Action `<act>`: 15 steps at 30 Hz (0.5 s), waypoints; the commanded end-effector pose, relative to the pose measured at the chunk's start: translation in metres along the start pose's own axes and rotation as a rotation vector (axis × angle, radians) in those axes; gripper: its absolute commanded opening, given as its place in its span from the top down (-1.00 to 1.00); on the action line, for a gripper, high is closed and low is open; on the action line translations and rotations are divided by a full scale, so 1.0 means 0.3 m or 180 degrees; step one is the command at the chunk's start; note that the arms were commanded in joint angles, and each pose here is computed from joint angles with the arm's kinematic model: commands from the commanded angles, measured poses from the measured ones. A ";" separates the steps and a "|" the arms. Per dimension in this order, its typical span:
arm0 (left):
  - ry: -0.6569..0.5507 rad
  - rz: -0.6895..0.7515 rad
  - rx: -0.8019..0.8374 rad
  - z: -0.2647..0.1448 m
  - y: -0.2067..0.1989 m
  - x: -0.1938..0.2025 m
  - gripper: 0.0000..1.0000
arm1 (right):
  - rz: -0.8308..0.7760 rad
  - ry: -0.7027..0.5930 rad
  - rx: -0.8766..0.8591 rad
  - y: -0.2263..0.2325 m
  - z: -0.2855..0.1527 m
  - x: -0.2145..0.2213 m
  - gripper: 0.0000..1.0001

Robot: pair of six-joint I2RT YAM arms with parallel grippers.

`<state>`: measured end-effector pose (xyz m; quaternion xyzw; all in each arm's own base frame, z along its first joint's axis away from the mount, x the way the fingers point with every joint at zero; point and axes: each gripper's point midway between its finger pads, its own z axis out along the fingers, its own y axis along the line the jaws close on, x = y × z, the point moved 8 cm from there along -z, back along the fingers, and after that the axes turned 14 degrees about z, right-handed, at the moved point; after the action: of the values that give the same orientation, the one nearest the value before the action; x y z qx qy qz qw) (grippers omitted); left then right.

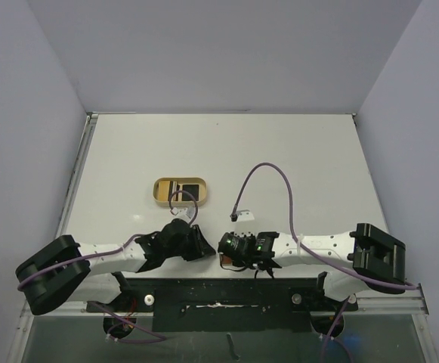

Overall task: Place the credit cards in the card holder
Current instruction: Close the card holder at the center of the board.

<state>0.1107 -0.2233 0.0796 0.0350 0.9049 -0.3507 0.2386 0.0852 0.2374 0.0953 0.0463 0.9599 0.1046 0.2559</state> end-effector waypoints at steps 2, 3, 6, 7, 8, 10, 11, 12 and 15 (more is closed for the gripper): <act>-0.0193 0.0014 0.0246 0.024 -0.060 -0.043 0.55 | -0.0106 0.0365 0.0275 -0.067 0.057 0.023 0.79; -0.0201 0.0021 0.0265 0.030 -0.066 -0.047 0.55 | -0.0107 0.0380 0.0273 -0.067 0.060 0.011 0.79; -0.0194 0.0074 0.0272 0.053 -0.076 -0.056 0.55 | -0.0144 0.0450 0.0259 -0.072 0.075 -0.023 0.78; -0.0195 0.0083 0.0265 0.061 -0.078 -0.060 0.55 | -0.0161 0.0489 0.0269 -0.075 0.081 -0.031 0.78; -0.0190 0.0101 0.0254 0.068 -0.078 -0.062 0.55 | -0.0182 0.0518 0.0275 -0.076 0.087 -0.038 0.78; -0.0182 0.0123 0.0237 0.083 -0.083 -0.069 0.55 | -0.0182 0.0551 0.0302 -0.088 0.105 -0.057 0.78; -0.0183 0.0141 0.0224 0.087 -0.085 -0.072 0.55 | -0.0183 0.0573 0.0302 -0.094 0.114 -0.063 0.78; -0.0188 0.0153 0.0191 0.091 -0.083 -0.075 0.55 | -0.0179 0.0588 0.0303 -0.102 0.123 -0.071 0.78; -0.0217 0.0190 0.0121 0.097 -0.081 -0.092 0.55 | -0.0179 0.0602 0.0303 -0.121 0.148 -0.095 0.78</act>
<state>0.1300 -0.2431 0.0733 0.0373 0.9040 -0.3418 0.2539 0.1292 0.2301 0.0964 0.0495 0.9710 0.1151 0.2037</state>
